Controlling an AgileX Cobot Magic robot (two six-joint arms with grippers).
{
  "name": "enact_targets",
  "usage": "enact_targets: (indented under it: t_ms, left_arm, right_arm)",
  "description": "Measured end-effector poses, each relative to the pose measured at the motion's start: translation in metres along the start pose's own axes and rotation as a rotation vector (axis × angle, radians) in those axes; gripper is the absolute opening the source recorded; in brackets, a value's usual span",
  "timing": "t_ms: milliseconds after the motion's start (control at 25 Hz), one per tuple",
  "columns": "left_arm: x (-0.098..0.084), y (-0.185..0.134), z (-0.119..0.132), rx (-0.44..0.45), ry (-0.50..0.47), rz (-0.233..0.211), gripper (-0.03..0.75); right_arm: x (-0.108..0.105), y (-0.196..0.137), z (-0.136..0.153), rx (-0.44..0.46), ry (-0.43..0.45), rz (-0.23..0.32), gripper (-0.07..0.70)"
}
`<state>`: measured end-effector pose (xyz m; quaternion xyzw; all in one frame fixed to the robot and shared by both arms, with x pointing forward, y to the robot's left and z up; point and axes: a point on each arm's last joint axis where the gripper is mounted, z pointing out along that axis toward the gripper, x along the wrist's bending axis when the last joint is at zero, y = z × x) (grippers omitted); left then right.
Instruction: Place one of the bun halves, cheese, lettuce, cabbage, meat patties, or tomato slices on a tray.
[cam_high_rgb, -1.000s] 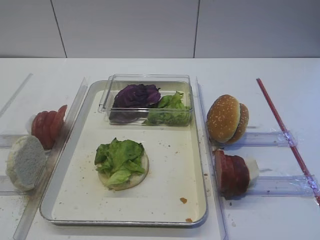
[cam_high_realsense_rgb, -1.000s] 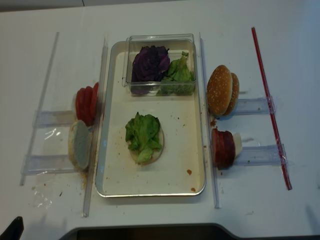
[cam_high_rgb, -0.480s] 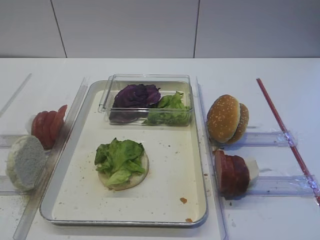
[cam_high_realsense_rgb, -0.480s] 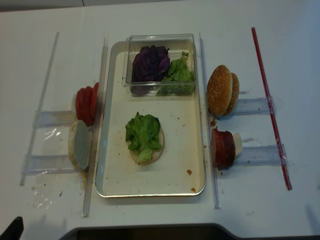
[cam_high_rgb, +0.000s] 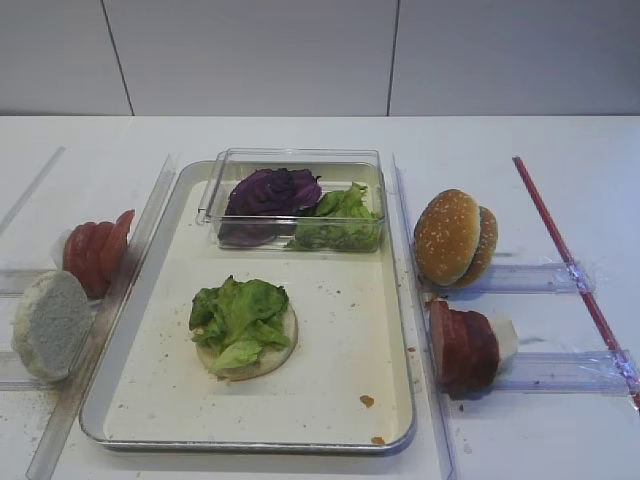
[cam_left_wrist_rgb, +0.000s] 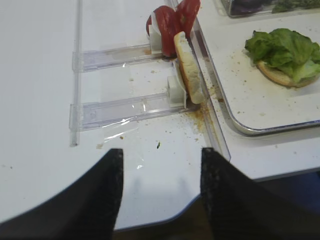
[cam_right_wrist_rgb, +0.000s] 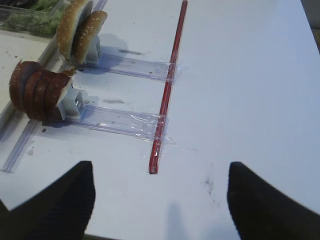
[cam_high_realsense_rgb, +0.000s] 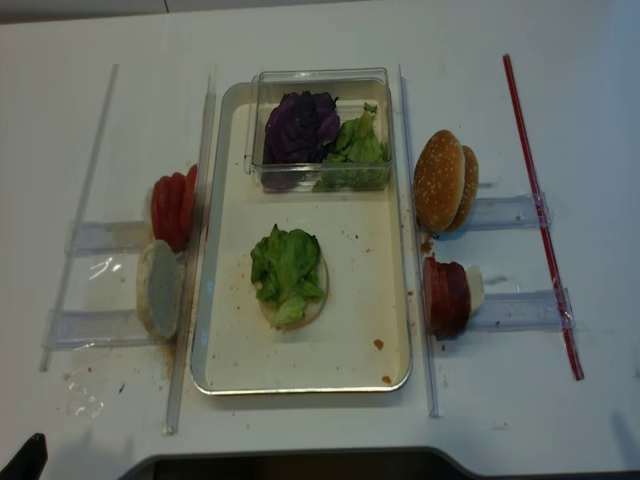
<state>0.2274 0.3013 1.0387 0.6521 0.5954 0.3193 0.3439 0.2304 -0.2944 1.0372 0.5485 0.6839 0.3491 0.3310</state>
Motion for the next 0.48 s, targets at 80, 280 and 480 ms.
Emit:
enact_targets:
  t_ms: [80,280,480]
  left_arm:
    - [0.0000,0.0000,0.0000,0.000,0.000,0.000,0.338]
    - [0.0000,0.0000,0.0000,0.000,0.000,0.000,0.338]
    - [0.0000,0.0000,0.0000,0.000,0.000,0.000,0.338]
  right_arm:
    - [0.0000,0.0000,0.0000,0.000,0.000,0.000,0.568]
    - [0.0000,0.0000,0.0000,0.000,0.000,0.000,0.568]
    - [0.0000,0.0000,0.0000,0.000,0.000,0.000,0.568]
